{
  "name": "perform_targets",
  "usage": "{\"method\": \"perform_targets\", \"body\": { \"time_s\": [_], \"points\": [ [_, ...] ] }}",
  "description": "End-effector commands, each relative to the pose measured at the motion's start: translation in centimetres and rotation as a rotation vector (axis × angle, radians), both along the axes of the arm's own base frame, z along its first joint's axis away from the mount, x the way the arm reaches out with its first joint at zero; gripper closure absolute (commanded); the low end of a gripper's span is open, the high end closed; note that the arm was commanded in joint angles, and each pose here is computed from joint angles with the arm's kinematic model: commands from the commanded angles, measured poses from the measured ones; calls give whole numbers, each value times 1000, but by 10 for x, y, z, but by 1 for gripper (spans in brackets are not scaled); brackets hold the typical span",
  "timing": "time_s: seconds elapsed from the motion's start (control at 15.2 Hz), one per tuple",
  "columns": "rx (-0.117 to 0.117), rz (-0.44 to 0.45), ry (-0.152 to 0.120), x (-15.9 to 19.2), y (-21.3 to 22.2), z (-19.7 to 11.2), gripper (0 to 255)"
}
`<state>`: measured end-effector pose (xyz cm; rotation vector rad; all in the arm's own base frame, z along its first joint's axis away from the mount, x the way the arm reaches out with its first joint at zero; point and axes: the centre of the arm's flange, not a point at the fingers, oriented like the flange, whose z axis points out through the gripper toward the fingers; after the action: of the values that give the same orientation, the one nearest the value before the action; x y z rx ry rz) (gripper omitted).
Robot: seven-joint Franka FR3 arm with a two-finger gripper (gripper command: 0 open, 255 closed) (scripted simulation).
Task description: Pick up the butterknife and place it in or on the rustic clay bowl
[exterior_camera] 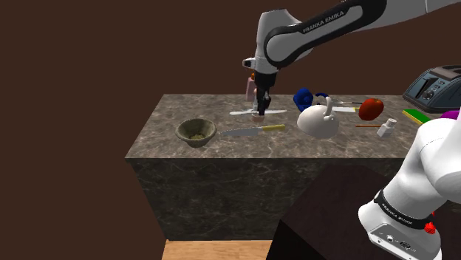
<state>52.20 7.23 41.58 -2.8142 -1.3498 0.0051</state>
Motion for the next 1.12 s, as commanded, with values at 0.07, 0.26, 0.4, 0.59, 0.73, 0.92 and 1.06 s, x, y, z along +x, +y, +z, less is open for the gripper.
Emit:
{"method": "perform_targets", "body": {
  "time_s": [0.07, 0.26, 0.4, 0.59, 0.73, 0.92, 1.06],
  "points": [
    [0, 0, 0, 27, 28, 4, 255],
    [0, 0, 0, 53, 58, 6, 255],
    [0, 0, 0, 71, 77, 7, 255],
    [0, 0, 0, 97, 107, 9, 255],
    [0, 0, 0, 115, 126, 10, 255],
    [0, 0, 0, 142, 156, 12, 255],
    [0, 0, 0, 159, 175, 14, 255]
  ]
}}
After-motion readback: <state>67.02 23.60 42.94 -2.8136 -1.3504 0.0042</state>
